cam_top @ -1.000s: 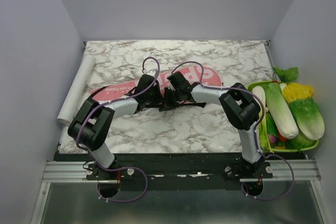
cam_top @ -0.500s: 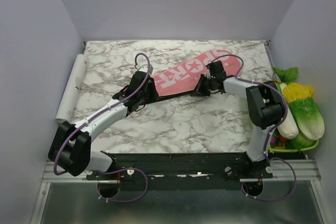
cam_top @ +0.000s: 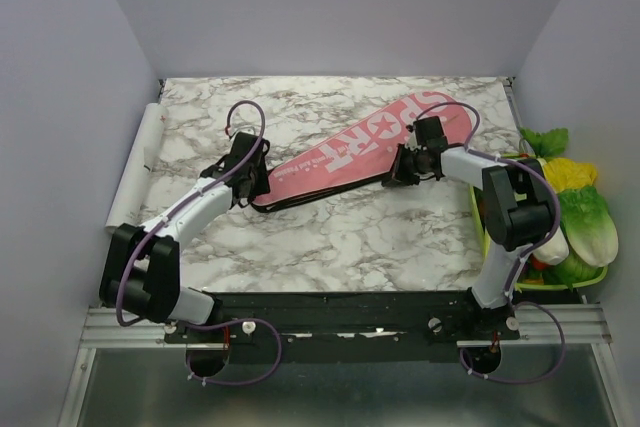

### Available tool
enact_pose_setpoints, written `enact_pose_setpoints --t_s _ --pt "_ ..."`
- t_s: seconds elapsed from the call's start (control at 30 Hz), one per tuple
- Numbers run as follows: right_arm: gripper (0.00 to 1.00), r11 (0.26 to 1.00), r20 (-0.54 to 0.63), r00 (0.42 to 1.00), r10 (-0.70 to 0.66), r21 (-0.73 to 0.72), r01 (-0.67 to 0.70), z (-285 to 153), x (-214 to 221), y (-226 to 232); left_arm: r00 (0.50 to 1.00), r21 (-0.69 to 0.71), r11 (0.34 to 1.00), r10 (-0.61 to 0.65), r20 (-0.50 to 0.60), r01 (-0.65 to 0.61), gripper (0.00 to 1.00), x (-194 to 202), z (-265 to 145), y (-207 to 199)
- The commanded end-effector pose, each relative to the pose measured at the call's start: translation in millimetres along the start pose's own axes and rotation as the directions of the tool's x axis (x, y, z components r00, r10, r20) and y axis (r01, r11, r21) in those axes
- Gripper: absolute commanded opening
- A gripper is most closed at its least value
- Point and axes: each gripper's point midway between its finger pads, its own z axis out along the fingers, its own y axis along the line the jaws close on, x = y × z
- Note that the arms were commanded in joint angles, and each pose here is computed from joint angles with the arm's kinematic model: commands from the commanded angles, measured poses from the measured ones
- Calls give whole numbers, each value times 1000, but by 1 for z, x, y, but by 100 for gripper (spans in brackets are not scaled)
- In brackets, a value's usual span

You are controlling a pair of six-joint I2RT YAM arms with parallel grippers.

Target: Pack up the badminton gear

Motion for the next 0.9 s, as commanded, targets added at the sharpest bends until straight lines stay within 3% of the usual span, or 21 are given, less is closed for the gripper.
enact_pose_setpoints --t_s 0.0,0.37,0.47,0.5,0.57,0.6,0.63,0.67,0.73,0.87 --pt "1 1000 -14 1000 -25 15 25 -13 6 -7 999 -86 996 25 -47 -29 58 4 9 25" --pt "1 998 -37 998 -43 -38 41 -14 11 -1 991 -27 1000 -3 -130 -1 60 35 43 21" --pt "1 997 -54 997 -47 -56 44 -12 14 1 991 -18 1000 -19 -133 17 57 45 52 18" --pt "1 997 -61 997 -46 -57 43 -11 17 0 991 -18 1000 -23 -134 20 54 47 55 18" --pt "1 997 -64 997 -46 -64 42 -11 18 1 988 -25 999 -23 -152 20 40 54 57 18" --pt "1 997 -65 997 -46 -67 42 -11 20 1 987 -23 999 -29 -158 25 31 58 58 15" --pt "1 996 -70 996 -49 -74 43 -11 23 3 986 -18 999 -29 -163 26 15 62 58 14" --pt "1 996 -71 996 -49 -77 43 -11 23 3 984 -16 1000 -25 -176 23 10 71 58 14" --pt "1 995 -85 994 -66 -75 60 -9 31 7 988 -18 1000 -11 -154 8 1 72 56 9" --pt "1 993 -109 989 -98 -71 90 -4 48 20 989 20 1000 -7 -146 10 0 79 47 -1"
